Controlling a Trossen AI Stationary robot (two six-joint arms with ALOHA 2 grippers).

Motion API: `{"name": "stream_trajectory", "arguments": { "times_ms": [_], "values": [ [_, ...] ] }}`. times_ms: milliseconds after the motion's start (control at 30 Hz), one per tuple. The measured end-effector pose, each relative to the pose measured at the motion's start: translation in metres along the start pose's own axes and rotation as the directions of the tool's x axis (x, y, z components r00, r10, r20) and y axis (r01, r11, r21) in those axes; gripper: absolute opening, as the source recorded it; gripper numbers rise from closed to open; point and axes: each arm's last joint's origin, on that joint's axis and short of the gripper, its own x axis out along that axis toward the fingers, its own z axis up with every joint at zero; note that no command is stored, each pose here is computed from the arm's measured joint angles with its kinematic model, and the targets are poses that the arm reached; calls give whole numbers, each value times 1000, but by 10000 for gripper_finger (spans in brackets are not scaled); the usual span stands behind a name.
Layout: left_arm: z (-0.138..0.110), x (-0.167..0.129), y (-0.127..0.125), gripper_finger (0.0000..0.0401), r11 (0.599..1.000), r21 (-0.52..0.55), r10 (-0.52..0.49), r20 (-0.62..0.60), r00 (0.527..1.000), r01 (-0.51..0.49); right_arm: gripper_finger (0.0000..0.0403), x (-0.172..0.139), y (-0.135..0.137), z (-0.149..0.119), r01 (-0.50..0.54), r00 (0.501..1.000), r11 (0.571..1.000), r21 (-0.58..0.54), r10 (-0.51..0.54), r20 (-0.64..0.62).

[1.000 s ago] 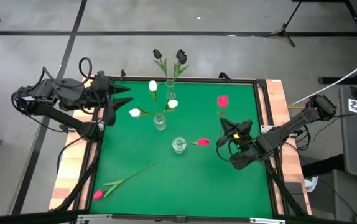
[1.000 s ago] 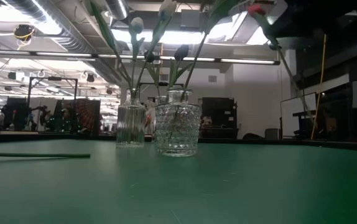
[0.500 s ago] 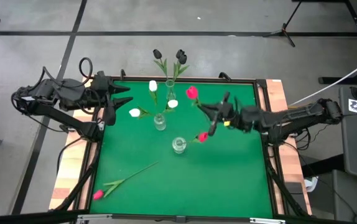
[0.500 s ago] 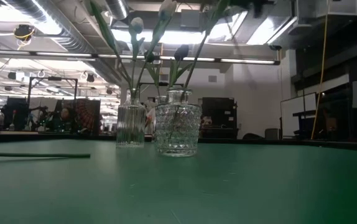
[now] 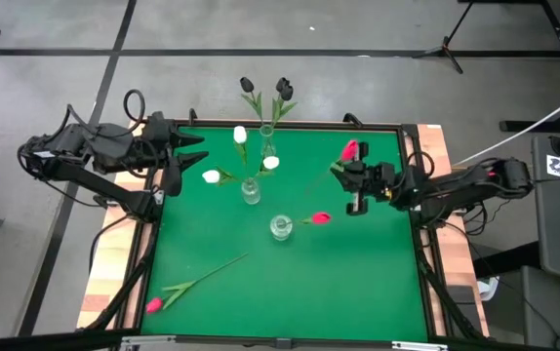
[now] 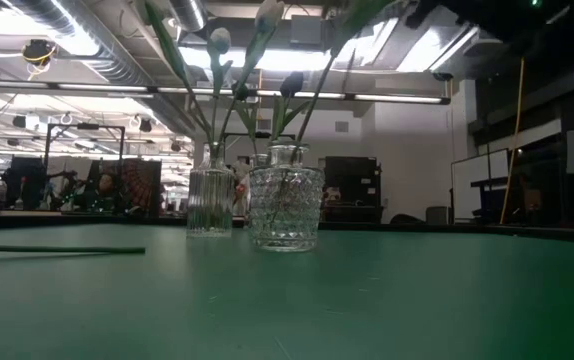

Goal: Sort flowers into vase by color
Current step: Put the right pink flower into the bottom transparent vase

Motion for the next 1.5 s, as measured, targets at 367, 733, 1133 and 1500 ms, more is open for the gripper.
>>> {"name": "stream_trajectory", "arguments": {
  "times_ms": [367,733,1133,1500],
  "values": [
    [0,0,1,178,999,-13,50,15,999,-50,1,23,8,-46,-114,993,972,204,116,0],
    [0,0,1,178,999,-11,51,15,999,-51,1,28,12,-67,-117,990,954,278,134,-40],
    [0,0,2,178,999,-7,54,12,998,-54,1,38,14,-81,-140,986,951,274,160,-52],
    [0,0,2,178,998,6,55,9,998,-55,1,40,15,-91,-176,976,945,275,204,-75]
  ]
}}
